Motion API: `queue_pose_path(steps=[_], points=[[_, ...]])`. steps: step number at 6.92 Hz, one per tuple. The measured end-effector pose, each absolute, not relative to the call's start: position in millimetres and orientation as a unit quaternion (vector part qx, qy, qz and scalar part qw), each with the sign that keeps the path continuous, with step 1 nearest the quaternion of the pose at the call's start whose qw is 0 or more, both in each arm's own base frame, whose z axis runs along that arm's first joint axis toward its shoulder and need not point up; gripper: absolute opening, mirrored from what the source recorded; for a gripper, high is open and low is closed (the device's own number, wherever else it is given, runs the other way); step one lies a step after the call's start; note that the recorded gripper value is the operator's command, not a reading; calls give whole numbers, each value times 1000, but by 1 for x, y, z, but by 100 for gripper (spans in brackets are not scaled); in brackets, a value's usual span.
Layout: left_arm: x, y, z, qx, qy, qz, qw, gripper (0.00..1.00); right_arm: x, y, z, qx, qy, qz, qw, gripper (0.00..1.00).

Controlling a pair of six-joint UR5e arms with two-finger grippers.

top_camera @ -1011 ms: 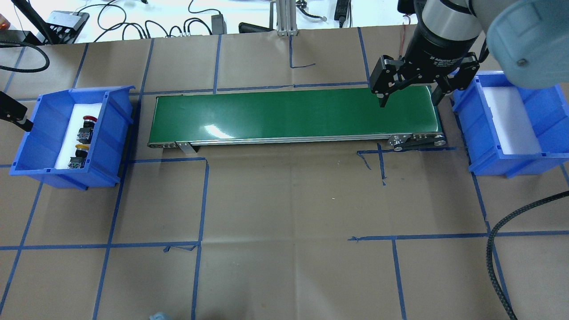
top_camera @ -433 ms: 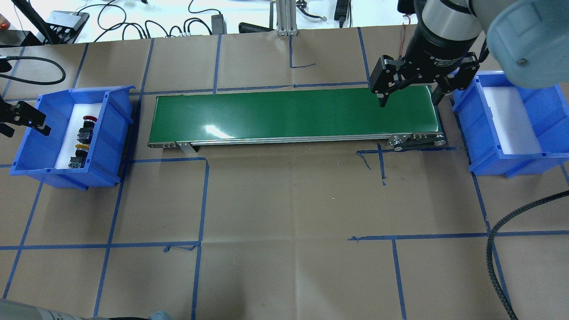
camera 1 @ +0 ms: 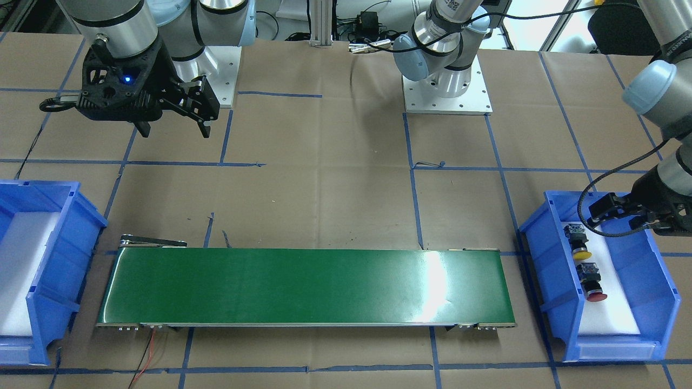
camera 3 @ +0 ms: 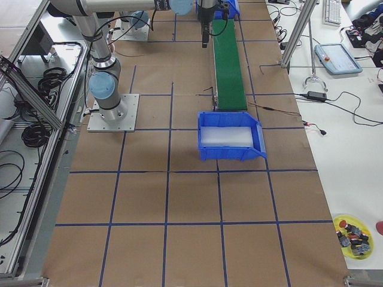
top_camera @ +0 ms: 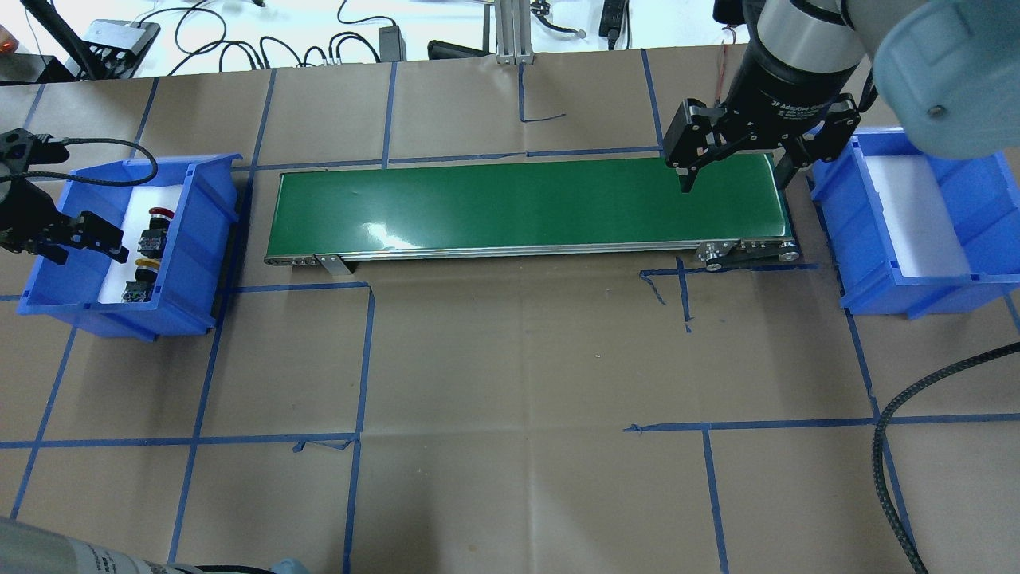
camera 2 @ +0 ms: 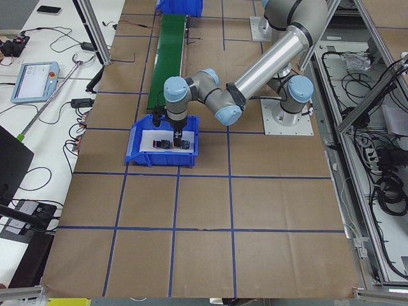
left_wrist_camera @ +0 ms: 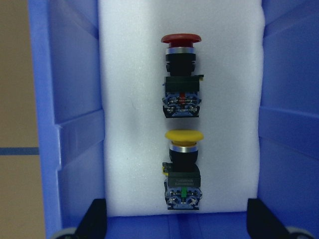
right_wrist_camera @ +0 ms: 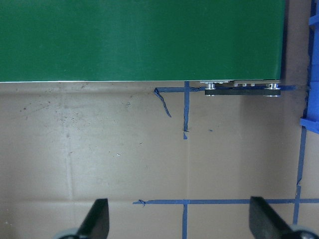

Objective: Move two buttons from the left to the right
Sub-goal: 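Reach the left gripper down into the blue bin toward the yellow button, then close the left gripper on the yellow button and lift it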

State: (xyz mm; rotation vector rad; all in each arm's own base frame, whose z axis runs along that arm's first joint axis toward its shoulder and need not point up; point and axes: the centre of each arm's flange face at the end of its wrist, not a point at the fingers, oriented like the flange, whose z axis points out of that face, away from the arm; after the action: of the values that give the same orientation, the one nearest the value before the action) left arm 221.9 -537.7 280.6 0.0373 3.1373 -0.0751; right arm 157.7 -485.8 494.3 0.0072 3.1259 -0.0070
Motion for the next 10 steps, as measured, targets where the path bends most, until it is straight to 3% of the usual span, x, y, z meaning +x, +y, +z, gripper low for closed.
queue_pose_path(steps=[4, 6, 8, 9, 10], points=[[212, -523, 226, 12, 999, -30, 7, 99, 158, -486, 494, 2, 1000, -2, 8, 100], [214, -525, 214, 11, 1000, -25, 4, 88, 158, -486, 493, 2, 1000, -1, 8, 100], [216, -528, 206, 11, 1000, -28, 7, 39, 158, -485, 492, 2, 1000, 0, 8, 100], [218, -529, 206, 10, 999, -30, 9, 21, 158, -485, 492, 2, 1000, 0, 8, 100], [218, -531, 210, 9, 999, -34, 12, 13, 158, -485, 492, 2, 1000, 0, 8, 100]])
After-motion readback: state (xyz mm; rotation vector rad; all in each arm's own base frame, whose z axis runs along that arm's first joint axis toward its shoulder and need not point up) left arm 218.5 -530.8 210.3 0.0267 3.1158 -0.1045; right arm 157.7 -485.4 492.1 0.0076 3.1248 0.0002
